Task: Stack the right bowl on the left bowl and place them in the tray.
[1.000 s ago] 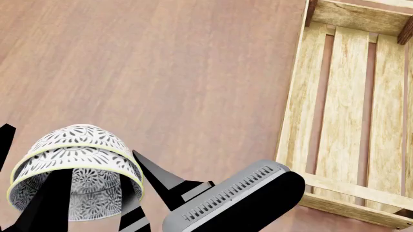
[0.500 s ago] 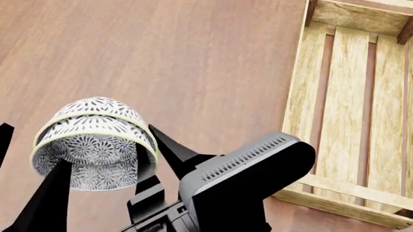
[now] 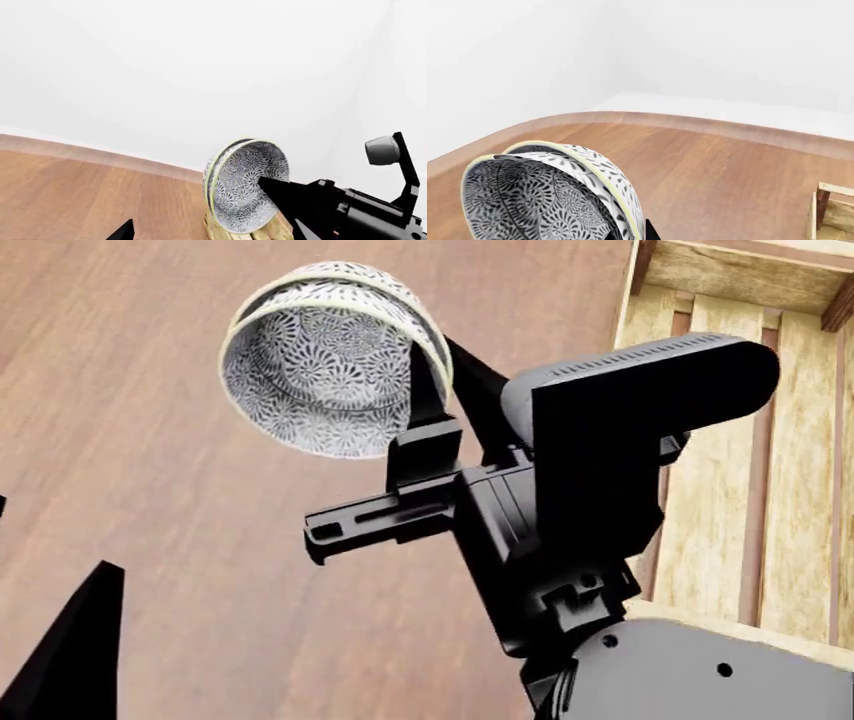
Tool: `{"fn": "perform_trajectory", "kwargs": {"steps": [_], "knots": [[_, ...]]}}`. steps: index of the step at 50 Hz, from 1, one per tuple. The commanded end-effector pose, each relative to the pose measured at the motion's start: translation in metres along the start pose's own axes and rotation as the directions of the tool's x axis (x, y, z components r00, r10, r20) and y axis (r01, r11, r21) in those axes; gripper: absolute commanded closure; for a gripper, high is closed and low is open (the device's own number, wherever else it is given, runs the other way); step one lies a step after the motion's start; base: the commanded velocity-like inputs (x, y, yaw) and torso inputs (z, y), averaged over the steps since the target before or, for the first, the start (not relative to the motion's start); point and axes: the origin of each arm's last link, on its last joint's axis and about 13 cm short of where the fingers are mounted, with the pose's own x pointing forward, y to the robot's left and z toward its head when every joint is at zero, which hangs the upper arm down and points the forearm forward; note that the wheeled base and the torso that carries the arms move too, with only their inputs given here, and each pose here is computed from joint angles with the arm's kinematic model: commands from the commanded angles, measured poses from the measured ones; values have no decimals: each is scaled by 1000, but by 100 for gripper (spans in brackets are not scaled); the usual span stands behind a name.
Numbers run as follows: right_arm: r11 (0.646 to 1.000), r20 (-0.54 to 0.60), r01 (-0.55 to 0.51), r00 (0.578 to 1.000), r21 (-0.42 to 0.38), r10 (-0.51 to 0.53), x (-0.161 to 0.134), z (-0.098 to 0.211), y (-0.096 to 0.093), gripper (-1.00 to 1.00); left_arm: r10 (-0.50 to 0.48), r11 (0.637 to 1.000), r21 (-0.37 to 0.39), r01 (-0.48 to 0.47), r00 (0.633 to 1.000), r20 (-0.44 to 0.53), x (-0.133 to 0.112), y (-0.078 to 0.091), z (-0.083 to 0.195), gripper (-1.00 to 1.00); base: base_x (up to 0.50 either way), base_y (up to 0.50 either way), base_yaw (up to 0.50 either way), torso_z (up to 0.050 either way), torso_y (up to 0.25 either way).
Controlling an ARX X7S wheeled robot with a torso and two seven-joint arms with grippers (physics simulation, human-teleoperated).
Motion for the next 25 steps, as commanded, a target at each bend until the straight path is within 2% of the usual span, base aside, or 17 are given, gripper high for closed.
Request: {"fn": "perform_trajectory", "kwargs": {"steps": [1, 6, 16, 25], "knots": [[997, 45, 82, 996, -3, -81, 34, 30, -22, 100, -4, 1000, -6, 4, 1000, -2, -1, -1, -3, -100, 0, 0, 0, 0, 0], [990, 25, 142, 990, -15, -142, 54, 37, -35, 100, -2, 1000, -6, 2, 1000, -3, -1, 0, -4, -100, 0, 0, 0, 0, 2], [976, -33, 215, 976, -32, -216, 88, 31, -51, 100, 1, 1000, -10, -1, 1000, -5, 0, 1, -4, -100, 0, 0, 0, 0, 0], [970, -51, 241, 969, 17, -240, 110, 37, -58, 100, 4, 1000, -10, -4, 1000, -7, 0, 2, -5, -100, 0, 0, 0, 1, 1]]}}
